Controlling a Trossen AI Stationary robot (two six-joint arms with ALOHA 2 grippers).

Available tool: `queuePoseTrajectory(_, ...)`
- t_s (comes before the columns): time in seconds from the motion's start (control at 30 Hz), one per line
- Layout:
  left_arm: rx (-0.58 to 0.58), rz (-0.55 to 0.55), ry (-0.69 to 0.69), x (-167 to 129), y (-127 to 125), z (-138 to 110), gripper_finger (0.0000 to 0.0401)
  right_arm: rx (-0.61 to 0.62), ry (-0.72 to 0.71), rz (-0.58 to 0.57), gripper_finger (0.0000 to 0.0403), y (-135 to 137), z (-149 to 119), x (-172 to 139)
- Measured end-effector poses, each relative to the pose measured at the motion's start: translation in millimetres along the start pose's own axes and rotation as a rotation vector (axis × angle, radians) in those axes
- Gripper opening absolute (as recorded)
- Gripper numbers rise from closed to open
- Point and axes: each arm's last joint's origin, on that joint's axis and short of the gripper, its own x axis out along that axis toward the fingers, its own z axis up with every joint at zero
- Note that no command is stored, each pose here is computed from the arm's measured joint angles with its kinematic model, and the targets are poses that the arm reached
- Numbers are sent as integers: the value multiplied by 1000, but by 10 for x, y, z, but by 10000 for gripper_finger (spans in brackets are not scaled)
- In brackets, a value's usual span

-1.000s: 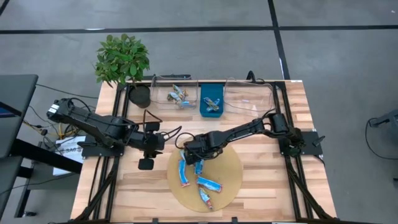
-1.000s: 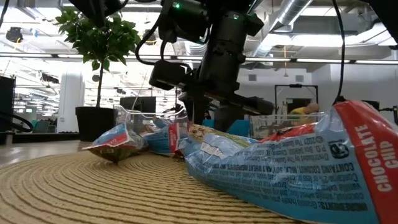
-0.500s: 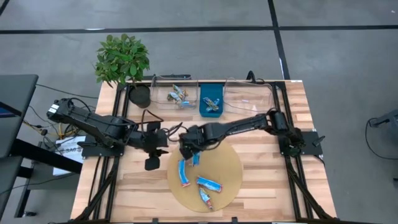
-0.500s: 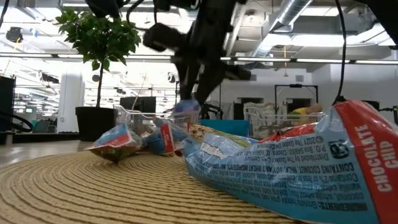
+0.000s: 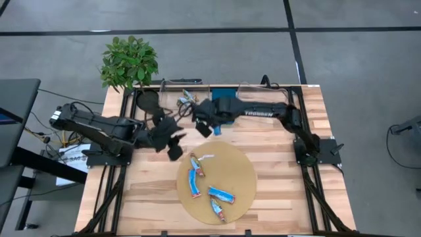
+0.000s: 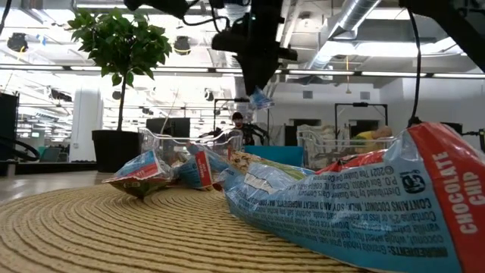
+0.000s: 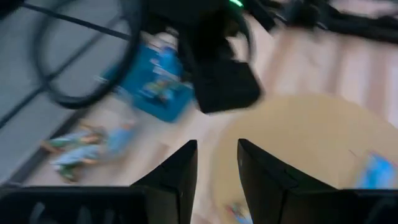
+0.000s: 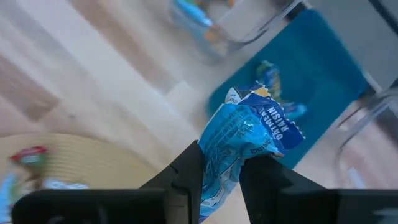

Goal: Pick and place Granola Bars by type
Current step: Put the blue granola bar into the blue bin, then put the red granola bar into the right transparent bin

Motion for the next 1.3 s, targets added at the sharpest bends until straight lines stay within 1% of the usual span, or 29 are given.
queuePoseTrajectory(0.1, -51, 66, -41, 54, 104, 83, 107, -28, 26, -24, 79, -232, 123, 107)
queuePoseTrajectory(0.17, -81, 56, -50, 61, 150, 130, 107, -24, 22, -75, 79, -435, 228, 200)
queuePoseTrajectory(0.23, -88, 96, -40, 132, 199, 137, 107, -10, 27, -111, 79, -620, 306, 267)
queuePoseTrajectory(0.33, -111, 146, -60, 177, 279, 174, 107, 31, 49, -81, 79, -790, 384, 346)
queuePoseTrajectory(0.4, -132, 141, -69, 184, 310, 204, 107, 43, 54, -42, 79, -904, 446, 399)
queuePoseTrajectory(0.53, -140, 150, -64, 215, 340, 209, 107, 80, 74, -7, 79, -1101, 513, 476)
queuePoseTrajectory(0.67, -150, 148, -65, 216, 344, 212, 107, 65, 91, 61, 79, -1112, 529, 506)
queuePoseTrajectory(0.93, -153, 149, -66, 218, 346, 214, 107, 33, 103, 59, 86, -1116, 524, 532)
queuePoseTrajectory(1.03, -155, 149, -66, 217, 346, 214, 107, 29, 103, 59, 105, -1132, 528, 538)
queuePoseTrajectory(1.3, -156, 142, -63, 218, 344, 213, 107, 28, 105, 56, 191, -1154, 533, 545)
